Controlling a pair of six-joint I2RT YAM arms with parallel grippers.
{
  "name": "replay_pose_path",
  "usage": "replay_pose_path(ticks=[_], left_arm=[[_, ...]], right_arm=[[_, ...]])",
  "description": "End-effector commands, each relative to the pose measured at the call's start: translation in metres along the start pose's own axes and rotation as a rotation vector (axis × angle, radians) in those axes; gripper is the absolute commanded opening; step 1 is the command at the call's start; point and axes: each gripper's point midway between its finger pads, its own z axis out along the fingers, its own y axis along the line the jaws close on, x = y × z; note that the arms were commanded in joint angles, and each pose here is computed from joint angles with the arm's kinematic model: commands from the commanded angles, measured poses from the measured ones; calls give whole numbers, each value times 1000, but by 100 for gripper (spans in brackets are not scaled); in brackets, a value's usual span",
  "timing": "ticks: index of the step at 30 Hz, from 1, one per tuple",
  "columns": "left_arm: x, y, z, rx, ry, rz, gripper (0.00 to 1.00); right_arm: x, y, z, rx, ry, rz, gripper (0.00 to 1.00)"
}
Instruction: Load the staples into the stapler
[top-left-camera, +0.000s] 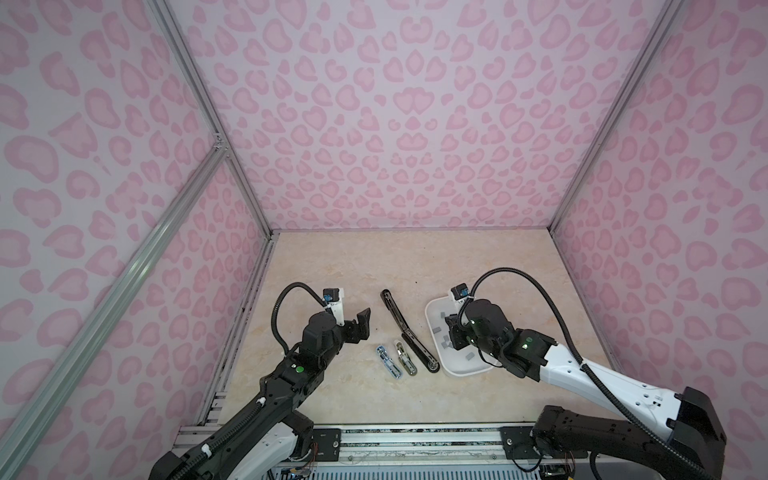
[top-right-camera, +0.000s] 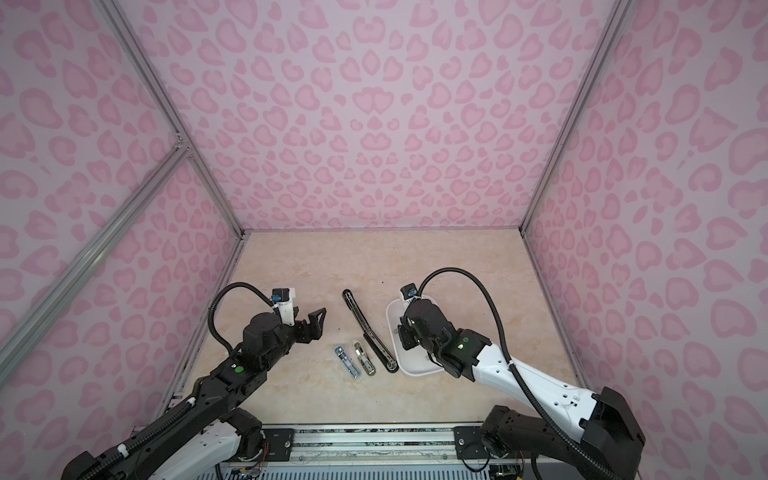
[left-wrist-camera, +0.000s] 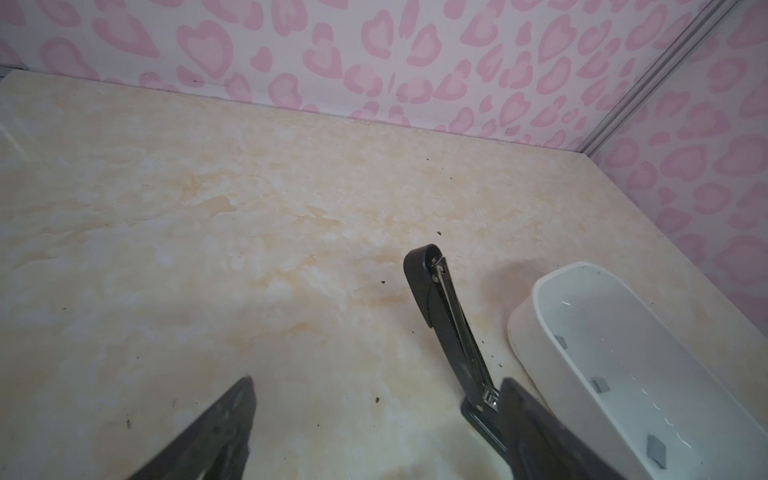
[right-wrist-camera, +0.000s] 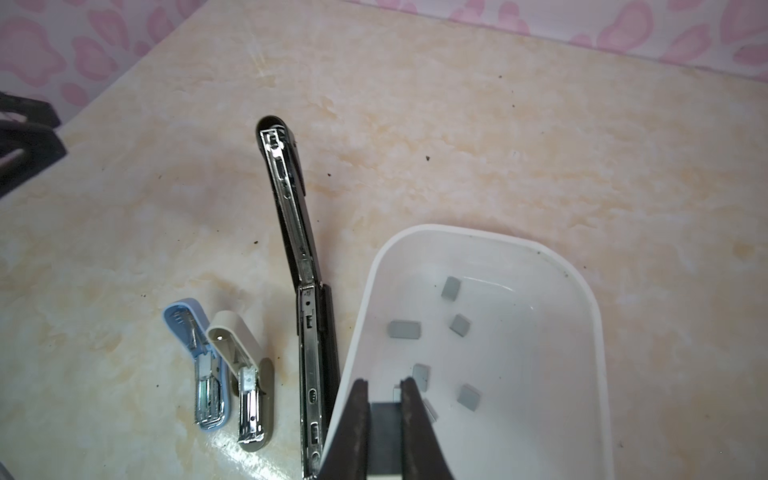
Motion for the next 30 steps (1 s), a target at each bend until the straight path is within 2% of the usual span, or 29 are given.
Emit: replay_pose_path(ticks=[1,5,11,19,30], left_arm=[[-12,-7,-1,35,-42,5,91],[-15,-2,-2,1,-54,13,92],[-17,1,-3,-14,-66,14,91],[-17,1,-4,-18,-65,21,90],[-19,2,-6,-22,-75,22,90]], right_arm=[[7,21,-2,-95,5,-107,13],[11,53,5,-181,-25,-176,12],[36,77,20,-207,52,-224,11],[74,74,38,-162,139,-196,11],[86,71,55,-120,198,-227,10]])
